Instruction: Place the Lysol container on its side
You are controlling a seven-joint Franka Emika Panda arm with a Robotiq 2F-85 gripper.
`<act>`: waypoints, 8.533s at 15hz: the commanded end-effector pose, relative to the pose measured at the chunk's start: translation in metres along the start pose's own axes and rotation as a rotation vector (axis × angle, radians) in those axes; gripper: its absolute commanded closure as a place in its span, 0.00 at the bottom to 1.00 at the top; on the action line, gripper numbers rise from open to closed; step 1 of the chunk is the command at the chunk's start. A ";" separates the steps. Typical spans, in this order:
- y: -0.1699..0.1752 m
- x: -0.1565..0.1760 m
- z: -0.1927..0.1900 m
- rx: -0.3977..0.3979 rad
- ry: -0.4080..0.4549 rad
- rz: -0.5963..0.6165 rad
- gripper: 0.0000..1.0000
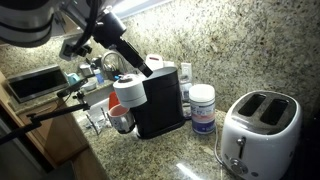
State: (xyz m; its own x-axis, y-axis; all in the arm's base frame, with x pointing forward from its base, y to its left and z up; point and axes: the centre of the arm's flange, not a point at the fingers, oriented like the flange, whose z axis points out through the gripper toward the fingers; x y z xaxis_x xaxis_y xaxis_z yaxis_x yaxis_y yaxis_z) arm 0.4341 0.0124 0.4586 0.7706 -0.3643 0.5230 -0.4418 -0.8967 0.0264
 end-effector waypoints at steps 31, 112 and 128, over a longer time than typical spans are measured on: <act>-0.050 0.001 0.139 -0.186 0.205 0.045 0.00; -0.097 0.142 0.253 -0.003 -0.150 0.538 0.00; -0.114 0.139 0.230 -0.055 -0.084 0.448 0.00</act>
State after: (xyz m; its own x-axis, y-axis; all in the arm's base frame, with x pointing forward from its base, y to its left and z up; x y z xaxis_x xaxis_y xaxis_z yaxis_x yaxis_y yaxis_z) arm 0.7022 -0.0049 0.3114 0.5408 -0.7453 0.3898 -0.7608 -0.6312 -0.1512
